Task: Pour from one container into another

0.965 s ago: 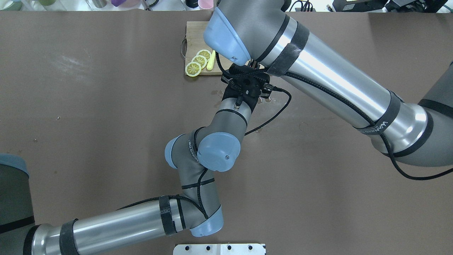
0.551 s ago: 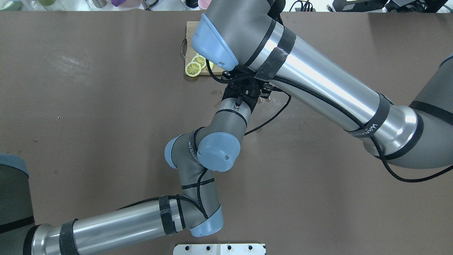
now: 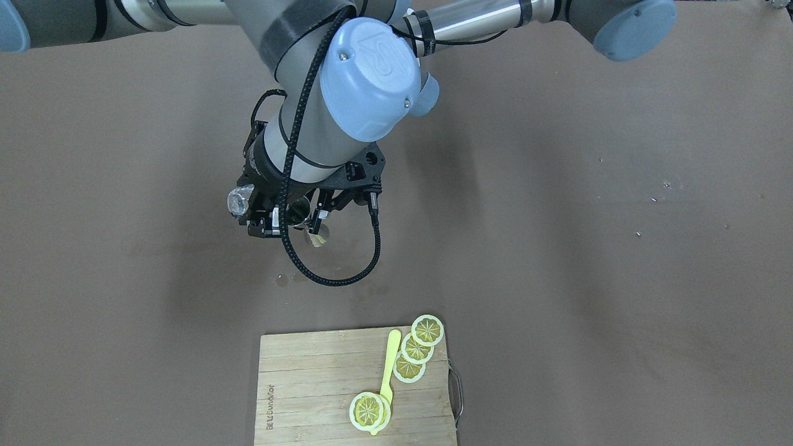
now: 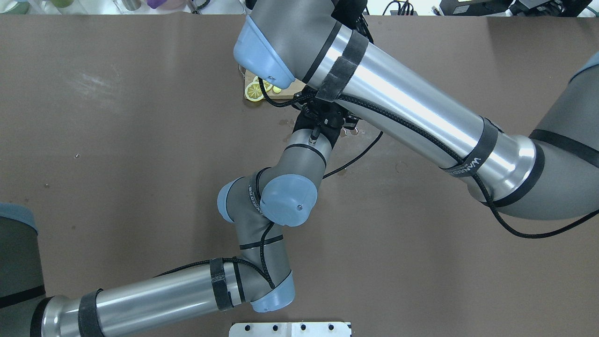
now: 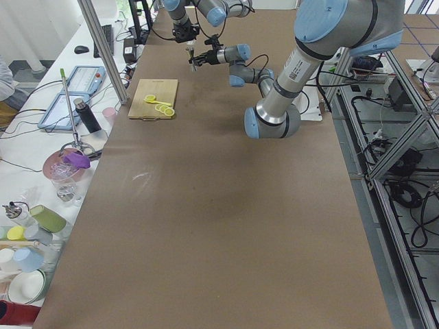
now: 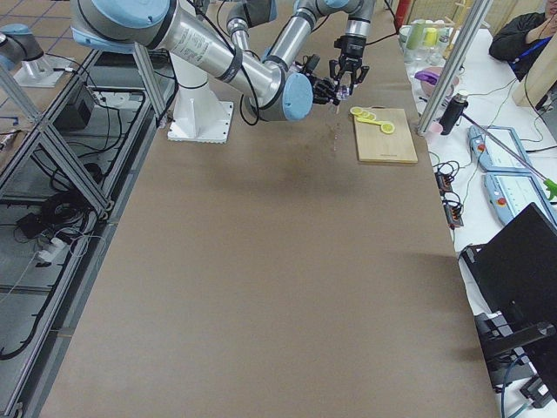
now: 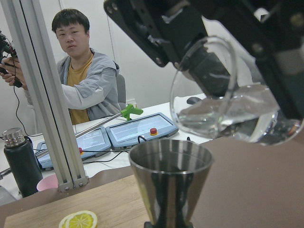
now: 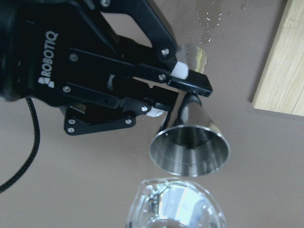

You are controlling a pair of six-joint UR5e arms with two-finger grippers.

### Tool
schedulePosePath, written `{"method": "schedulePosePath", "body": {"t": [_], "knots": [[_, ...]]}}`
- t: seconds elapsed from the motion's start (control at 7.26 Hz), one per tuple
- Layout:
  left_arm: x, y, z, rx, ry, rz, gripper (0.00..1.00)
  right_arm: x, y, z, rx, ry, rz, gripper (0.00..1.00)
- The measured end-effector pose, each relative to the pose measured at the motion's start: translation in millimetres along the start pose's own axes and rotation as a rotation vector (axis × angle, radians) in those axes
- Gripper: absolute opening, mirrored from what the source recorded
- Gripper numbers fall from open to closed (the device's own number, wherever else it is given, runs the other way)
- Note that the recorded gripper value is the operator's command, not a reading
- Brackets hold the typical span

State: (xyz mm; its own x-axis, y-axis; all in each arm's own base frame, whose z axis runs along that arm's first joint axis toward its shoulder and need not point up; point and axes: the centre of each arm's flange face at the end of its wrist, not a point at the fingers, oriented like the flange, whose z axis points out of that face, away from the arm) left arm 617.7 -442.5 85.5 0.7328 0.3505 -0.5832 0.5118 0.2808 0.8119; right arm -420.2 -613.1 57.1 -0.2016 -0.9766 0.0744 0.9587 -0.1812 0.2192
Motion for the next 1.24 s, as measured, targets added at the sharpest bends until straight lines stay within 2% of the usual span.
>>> {"method": "schedulePosePath", "body": {"t": [0.69,0.96,1.24], "knots": [[-1.0,-0.2,0.2,0.001,-0.001,0.0,0.0,11.6,-21.2,-0.7,-0.089,-0.014,-0.071,0.0],[-1.4,-0.3,0.3,0.001,-0.001,0.0,0.0,11.7,-25.2,-0.5,-0.102,-0.013,-0.098,0.0],[-1.4,-0.3,0.3,0.001,-0.001,0.0,0.0,10.6,-21.5,-4.8,-0.093,-0.004,-0.127,0.0]]}}
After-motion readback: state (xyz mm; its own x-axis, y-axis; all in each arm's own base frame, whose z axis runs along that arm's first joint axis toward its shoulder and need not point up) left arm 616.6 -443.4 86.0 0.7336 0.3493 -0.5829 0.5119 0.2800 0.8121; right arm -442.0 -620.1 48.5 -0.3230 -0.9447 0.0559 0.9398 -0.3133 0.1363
